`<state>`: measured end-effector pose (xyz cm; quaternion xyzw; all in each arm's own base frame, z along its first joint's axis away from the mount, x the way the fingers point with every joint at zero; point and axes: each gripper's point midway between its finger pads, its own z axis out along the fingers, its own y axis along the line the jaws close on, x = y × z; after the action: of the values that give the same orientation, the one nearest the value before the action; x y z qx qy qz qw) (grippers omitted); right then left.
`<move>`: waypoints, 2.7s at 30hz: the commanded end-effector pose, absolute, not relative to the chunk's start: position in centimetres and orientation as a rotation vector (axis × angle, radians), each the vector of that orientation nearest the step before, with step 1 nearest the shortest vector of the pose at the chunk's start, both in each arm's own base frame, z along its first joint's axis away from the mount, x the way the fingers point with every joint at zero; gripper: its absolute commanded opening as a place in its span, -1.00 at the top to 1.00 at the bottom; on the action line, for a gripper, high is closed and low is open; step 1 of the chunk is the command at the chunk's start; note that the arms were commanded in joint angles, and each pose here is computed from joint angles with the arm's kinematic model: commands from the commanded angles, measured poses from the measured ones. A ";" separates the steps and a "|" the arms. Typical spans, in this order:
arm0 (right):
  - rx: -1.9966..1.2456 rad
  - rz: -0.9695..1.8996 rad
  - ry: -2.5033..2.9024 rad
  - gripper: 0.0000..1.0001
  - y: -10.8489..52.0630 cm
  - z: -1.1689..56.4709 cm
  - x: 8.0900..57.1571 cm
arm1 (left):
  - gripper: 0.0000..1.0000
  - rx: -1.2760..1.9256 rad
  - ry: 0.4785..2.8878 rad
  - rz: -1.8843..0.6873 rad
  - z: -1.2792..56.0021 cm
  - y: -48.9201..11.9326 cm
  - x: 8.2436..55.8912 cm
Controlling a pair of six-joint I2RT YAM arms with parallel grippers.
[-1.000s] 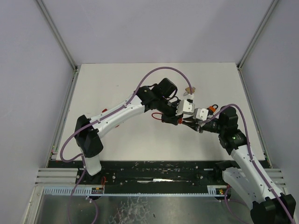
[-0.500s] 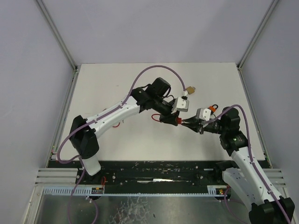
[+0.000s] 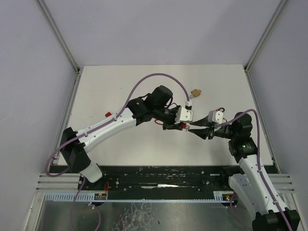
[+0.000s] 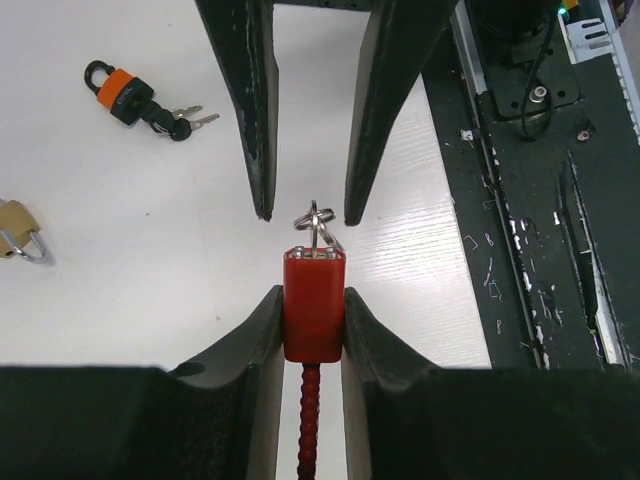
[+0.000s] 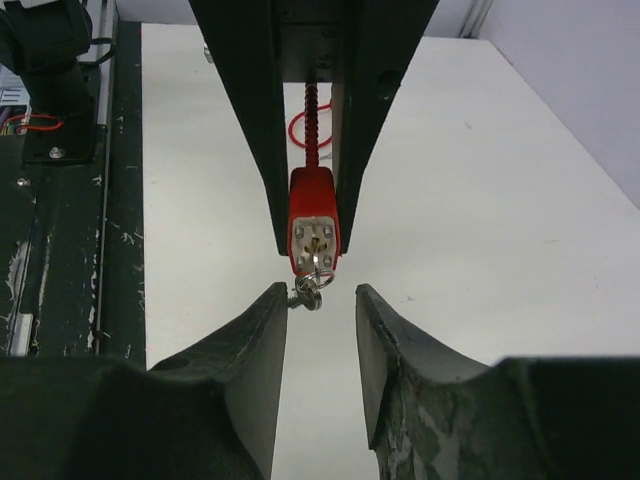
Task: Lock with the key
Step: Lock the lock.
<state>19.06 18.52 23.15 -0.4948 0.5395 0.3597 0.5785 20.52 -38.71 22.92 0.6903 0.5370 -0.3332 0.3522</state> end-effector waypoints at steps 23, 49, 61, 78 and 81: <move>-1.003 0.983 1.296 0.58 18.8 25.3 19.7 | 1.00 1.743 1.343 -0.847 24.5 -40.9 21.4; -1.166 0.681 1.289 0.52 17.6 23.8 21.1 | 1.00 1.790 1.397 -0.833 23.5 -40.5 21.5; -1.155 0.760 1.211 0.21 18.3 25.6 19.4 | 1.00 1.781 1.423 -0.849 23.7 -40.4 21.2; -1.348 0.939 1.225 -0.28 18.5 25.5 18.3 | 1.00 1.354 1.898 -0.973 20.9 -37.6 21.8; -1.344 0.995 1.225 -0.27 18.9 25.2 18.8 | 1.00 1.310 1.935 -0.980 20.4 -36.9 21.2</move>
<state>19.55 18.44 24.24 -0.5320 0.5500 0.3946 0.5087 21.06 -36.64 18.48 0.5476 0.7123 -0.3492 0.2660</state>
